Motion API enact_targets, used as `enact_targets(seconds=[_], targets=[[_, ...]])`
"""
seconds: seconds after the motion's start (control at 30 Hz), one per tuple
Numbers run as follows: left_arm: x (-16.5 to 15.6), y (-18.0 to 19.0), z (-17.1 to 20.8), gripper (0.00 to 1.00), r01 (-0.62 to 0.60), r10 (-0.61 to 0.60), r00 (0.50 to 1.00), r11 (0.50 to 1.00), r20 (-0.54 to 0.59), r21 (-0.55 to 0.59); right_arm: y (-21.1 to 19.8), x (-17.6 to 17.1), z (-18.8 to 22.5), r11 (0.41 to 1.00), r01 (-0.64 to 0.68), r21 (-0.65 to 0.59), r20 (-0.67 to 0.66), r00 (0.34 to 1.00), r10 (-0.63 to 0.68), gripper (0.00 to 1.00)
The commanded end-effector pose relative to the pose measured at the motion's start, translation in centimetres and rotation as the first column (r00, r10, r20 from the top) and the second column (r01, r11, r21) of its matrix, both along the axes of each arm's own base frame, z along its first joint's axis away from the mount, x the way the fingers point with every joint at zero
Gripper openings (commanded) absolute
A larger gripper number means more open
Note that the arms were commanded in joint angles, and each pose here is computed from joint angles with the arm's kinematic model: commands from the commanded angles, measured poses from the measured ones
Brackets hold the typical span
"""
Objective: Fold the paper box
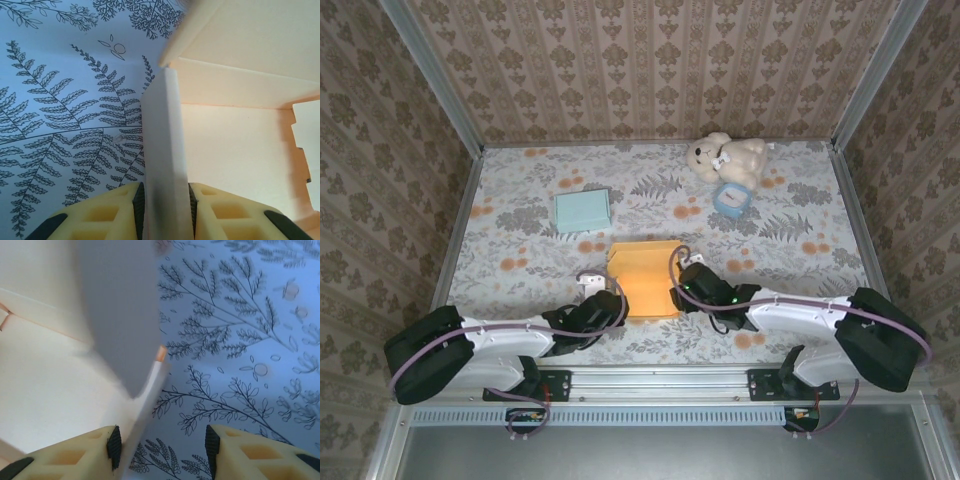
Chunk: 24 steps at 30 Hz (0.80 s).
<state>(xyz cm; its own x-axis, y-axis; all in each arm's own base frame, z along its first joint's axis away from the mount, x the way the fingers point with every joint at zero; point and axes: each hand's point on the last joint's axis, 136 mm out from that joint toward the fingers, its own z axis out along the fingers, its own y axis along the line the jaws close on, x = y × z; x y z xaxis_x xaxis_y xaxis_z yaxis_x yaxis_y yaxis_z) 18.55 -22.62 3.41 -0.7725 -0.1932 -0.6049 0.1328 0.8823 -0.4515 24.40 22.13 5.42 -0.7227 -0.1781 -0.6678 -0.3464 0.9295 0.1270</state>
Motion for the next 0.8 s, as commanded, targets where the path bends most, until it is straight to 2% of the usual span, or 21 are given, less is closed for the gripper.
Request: enact_targets(seconds=[0.0,0.17,0.47,0.77], targets=[[-0.2,-0.3,0.1,0.3,0.025,-0.025,1.0,1.0,0.006,0.006,1.5,-0.6,0.5,0.974,-0.019,0.225,-0.045,0.999,0.029,0.49],[-0.2,-0.5,0.1,0.3,0.026,-0.026,1.0,1.0,0.005,0.001,2.1,-1.2,0.5,0.948,-0.06,0.313,-0.063,0.995,0.083,0.46],[-0.2,-1.1,-0.2,0.3,0.036,-0.036,0.999,0.999,-0.004,-0.002,2.9,-1.4,-0.3,0.932,-0.068,0.356,-0.083,0.991,0.104,0.4],[-0.2,-1.5,-0.6,0.3,0.044,-0.044,0.999,0.999,-0.013,0.001,2.7,-1.1,-1.1,0.951,-0.086,0.296,-0.022,0.995,0.097,0.4]])
